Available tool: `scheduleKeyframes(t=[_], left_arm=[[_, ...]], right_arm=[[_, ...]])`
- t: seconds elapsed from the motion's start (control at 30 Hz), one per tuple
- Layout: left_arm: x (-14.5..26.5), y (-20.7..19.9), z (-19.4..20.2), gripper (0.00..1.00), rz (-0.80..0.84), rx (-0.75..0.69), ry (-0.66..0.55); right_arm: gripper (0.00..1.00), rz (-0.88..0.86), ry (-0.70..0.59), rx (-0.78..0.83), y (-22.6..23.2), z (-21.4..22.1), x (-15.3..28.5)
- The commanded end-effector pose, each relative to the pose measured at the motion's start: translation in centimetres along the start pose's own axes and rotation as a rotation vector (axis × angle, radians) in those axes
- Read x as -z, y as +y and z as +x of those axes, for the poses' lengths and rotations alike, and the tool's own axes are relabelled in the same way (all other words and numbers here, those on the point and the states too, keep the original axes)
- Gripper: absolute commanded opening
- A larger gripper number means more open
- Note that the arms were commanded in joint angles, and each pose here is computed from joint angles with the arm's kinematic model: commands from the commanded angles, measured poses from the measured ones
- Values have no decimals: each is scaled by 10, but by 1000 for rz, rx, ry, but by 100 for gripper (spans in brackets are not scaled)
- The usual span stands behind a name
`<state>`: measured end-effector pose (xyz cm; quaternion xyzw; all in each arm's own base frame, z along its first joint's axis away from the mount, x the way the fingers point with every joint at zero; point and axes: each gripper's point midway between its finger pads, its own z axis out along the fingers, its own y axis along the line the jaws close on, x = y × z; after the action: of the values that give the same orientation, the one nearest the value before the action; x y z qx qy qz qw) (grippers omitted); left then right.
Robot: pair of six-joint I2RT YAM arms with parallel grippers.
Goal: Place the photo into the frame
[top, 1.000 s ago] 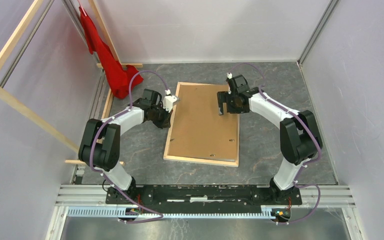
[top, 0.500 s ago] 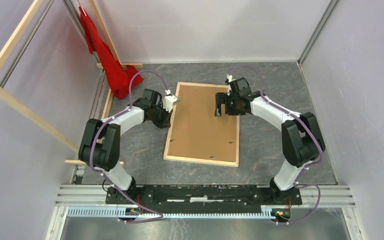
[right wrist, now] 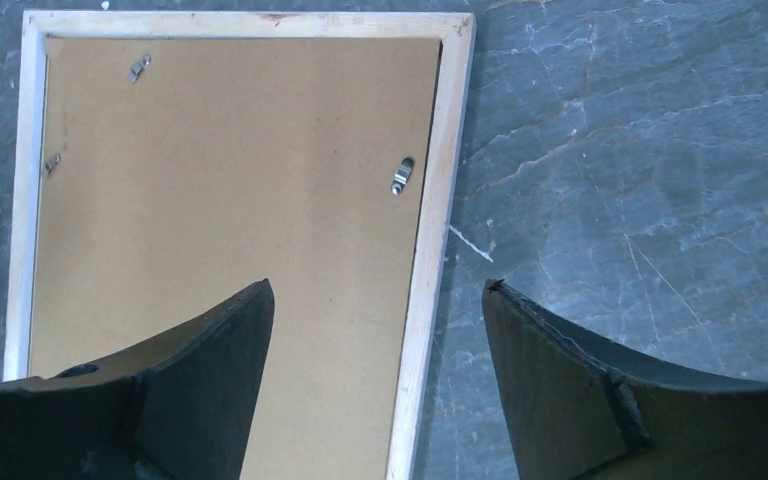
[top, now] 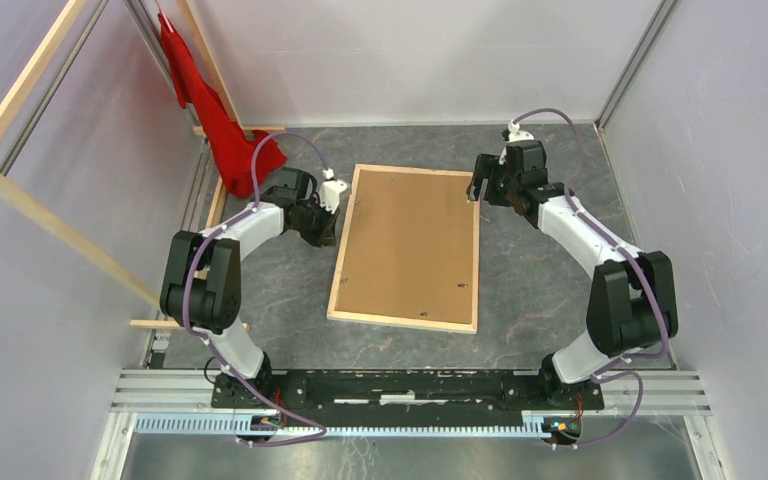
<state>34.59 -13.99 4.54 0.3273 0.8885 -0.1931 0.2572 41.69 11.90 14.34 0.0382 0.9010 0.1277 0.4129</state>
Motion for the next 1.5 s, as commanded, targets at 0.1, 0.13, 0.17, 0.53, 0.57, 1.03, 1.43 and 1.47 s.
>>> scheduleKeyframes(t=[0.1,0.13,0.17,0.53,0.57,1.03,1.43,1.47], left_arm=[[-4,-1,-9,6,27,-5,-19],[-4,-2,-8,6,30,-2,-19],[-5,-2,-8,7,31,-2,-19],[-12,-4,-2,7,49,11,-9],[-12,-4,-2,7,48,10,-11],[-13,-6,5,7,49,4,-5],[-18,-21,12,7,130,36,-7],[-18,-23,12,6,140,43,-8]], right_arm=[[78,-25,22,-1,7,5,-44],[78,-30,29,-8,7,8,-49],[77,-35,44,-15,7,13,-53],[66,-115,164,-32,28,76,-56],[66,-119,179,-30,29,84,-54],[65,-133,104,14,46,53,-30],[65,-263,-101,-1,60,17,4],[59,-284,-108,3,63,18,4]])
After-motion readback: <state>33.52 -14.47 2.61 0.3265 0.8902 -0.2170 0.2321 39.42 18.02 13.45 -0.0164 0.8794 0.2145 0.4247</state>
